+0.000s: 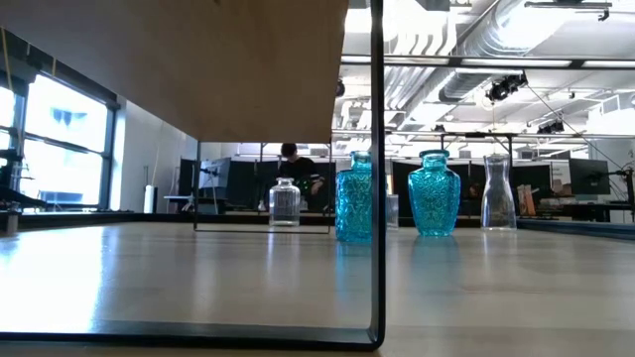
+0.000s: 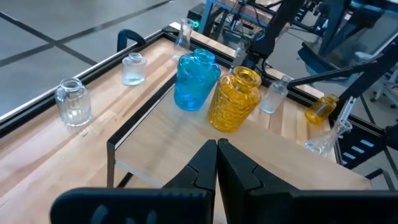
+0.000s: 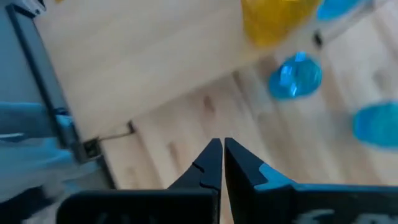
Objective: Sort vases onto shelf
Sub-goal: Put the right yellow vase on the shelf to align with the other yellow vase
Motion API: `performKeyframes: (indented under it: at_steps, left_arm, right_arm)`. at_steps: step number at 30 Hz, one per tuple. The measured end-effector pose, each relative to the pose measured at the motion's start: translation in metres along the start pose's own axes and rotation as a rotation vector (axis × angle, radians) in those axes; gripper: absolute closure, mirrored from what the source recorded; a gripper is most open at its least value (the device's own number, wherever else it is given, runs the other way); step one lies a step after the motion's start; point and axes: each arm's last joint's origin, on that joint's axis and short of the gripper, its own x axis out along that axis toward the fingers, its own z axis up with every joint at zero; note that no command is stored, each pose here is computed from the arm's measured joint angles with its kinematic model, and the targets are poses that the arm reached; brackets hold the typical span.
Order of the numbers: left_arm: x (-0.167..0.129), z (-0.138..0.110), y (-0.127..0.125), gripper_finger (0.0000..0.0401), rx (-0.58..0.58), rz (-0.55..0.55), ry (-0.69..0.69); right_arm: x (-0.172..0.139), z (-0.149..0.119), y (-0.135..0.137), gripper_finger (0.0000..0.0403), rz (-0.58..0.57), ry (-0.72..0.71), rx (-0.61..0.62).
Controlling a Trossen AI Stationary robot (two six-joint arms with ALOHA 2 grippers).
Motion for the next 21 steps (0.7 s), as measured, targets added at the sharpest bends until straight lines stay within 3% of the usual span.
performKeyframes:
  at_steps: [7,13,17,21]
  left_arm:
    - [0.000,0.000,0.000,0.0396,-0.023,0.001,0.001]
    - [0.000,0.000,0.000,0.0396,-0.022,0.001,0.002]
    - [0.001,-0.001,0.000,0.0396,-0.032,0.004,0.004]
    - [0.003,-0.002,-0.001,0.0396,-0.092,0.022,0.015]
  right_arm:
    - [-0.023,-0.061,0.000,0.0403,-0.024,0.011,0.168]
    - [-0.049,-0.116,-0.031,0.0403,-0.049,-0.090,0.324]
    - [-0.053,-0.148,-0.057,0.0403,-0.007,-0.027,0.407]
    - [-0.038,-0.166,-0.067,0.0403,0.103,0.127,0.415]
